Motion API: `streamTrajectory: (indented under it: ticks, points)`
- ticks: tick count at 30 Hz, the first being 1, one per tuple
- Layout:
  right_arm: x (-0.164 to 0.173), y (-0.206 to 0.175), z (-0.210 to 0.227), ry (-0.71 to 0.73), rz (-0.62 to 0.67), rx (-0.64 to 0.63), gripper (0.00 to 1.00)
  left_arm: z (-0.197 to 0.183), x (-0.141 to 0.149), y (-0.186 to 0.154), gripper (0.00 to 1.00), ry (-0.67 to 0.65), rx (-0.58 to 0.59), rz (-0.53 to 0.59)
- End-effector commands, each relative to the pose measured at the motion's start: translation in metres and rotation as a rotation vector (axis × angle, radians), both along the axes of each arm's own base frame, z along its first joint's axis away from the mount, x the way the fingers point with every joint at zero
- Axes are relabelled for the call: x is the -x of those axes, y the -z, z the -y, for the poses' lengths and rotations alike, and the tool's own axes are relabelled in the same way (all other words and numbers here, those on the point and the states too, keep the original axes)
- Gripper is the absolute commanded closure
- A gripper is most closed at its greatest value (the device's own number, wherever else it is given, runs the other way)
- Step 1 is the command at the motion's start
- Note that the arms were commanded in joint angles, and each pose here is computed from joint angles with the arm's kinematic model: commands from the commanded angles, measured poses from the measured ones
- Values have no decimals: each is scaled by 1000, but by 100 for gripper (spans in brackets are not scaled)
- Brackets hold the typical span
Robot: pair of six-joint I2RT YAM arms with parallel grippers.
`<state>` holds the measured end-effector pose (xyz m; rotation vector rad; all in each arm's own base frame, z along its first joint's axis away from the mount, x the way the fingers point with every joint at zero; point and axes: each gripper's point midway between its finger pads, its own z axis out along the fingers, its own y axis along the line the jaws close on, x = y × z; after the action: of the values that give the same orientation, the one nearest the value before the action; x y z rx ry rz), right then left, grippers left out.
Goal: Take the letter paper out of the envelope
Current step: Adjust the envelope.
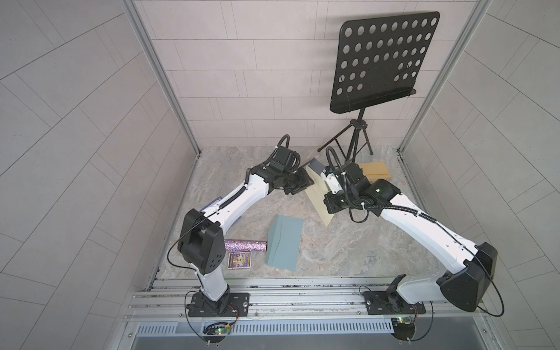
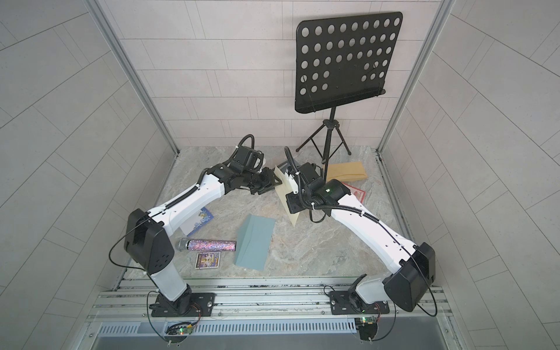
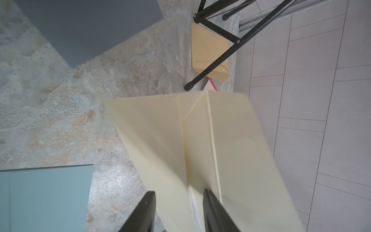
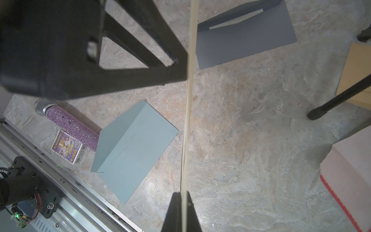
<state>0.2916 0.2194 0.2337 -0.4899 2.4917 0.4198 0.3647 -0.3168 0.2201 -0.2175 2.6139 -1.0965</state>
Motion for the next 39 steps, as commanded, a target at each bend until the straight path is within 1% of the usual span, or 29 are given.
streamTrajectory:
  ticks: [1, 6, 11, 16, 25, 39]
  points:
    - [-2, -13, -3, -10, 32, -14, 100, 3, 1, 5, 55, 10, -9, -2]
    - [-1, -13, -1, -5, 33, -11, 100, 5, -5, 8, 56, 11, -23, 1]
    - [-2, -14, 0, -1, 39, -9, 100, 0, -2, 19, 62, 15, -78, -23]
    - [-2, -14, 0, 1, 38, -12, 100, 0, -2, 17, 63, 12, -75, -10]
    - [-5, -18, 6, 21, 67, 12, 100, -16, 5, 31, 73, 0, -169, -49]
    - [-4, -27, 12, 37, 104, 9, 100, -29, 14, 52, 74, -1, -261, -107]
